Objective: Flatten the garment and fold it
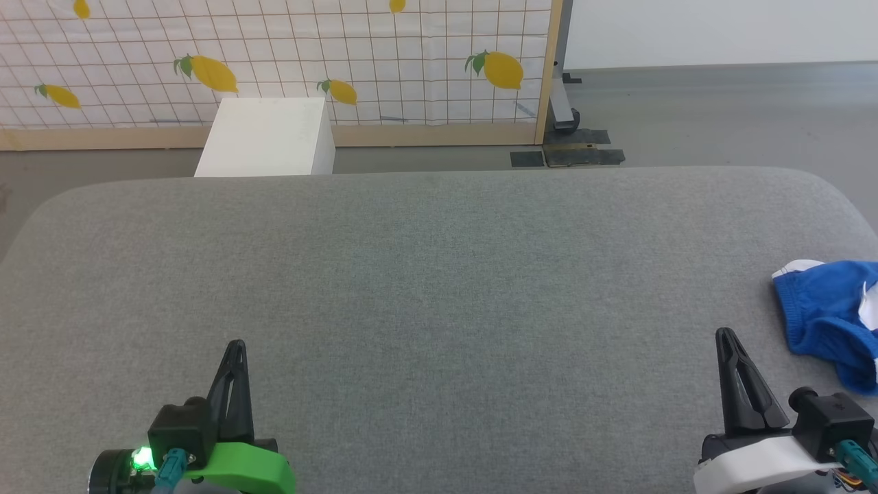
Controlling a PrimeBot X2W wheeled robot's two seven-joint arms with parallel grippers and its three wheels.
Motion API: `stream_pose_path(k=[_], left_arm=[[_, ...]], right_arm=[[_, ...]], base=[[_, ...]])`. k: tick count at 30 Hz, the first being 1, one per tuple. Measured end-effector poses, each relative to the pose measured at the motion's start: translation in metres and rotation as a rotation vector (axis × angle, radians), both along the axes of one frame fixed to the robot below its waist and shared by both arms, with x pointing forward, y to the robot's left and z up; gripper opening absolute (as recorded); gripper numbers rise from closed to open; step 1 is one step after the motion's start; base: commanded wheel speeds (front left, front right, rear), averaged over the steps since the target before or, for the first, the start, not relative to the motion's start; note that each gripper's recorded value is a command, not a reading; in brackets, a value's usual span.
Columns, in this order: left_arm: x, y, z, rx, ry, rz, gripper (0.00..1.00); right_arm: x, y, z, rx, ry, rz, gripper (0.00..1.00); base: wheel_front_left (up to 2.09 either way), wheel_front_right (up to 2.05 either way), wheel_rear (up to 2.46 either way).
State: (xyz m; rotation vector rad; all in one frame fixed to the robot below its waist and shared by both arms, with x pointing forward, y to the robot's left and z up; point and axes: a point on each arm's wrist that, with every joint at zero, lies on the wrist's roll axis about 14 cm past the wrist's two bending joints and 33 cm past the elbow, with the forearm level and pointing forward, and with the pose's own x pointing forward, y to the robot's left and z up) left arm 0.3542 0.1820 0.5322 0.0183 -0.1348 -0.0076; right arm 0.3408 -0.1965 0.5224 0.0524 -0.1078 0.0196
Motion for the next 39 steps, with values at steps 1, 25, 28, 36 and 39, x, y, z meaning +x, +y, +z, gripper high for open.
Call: stream_pose_path(k=[1,25,28,36,39], left_arm=[[0.000,0.000,0.000,0.000,0.003,0.000,0.00],[0.003,0.000,-0.005,0.008,0.044,0.002,0.00],[0.003,-0.001,-0.006,0.008,0.053,0.002,0.00],[0.005,-0.001,-0.005,0.012,0.060,0.003,0.00],[0.005,-0.001,-0.006,0.013,0.066,0.003,0.00]], right_arm=[[0.000,0.000,0.000,0.000,0.002,0.001,0.00],[0.007,0.009,-0.002,-0.024,0.036,0.028,0.00],[0.007,0.010,-0.002,-0.028,0.041,0.033,0.00],[0.010,0.013,-0.001,-0.033,0.048,0.042,0.00],[0.012,0.014,0.000,-0.037,0.047,0.045,0.00]], base=[[0.00,0.00,0.00],[0.00,0.00,0.00],[0.00,0.00,0.00],[0.00,0.00,0.00],[0.00,0.00,0.00]])
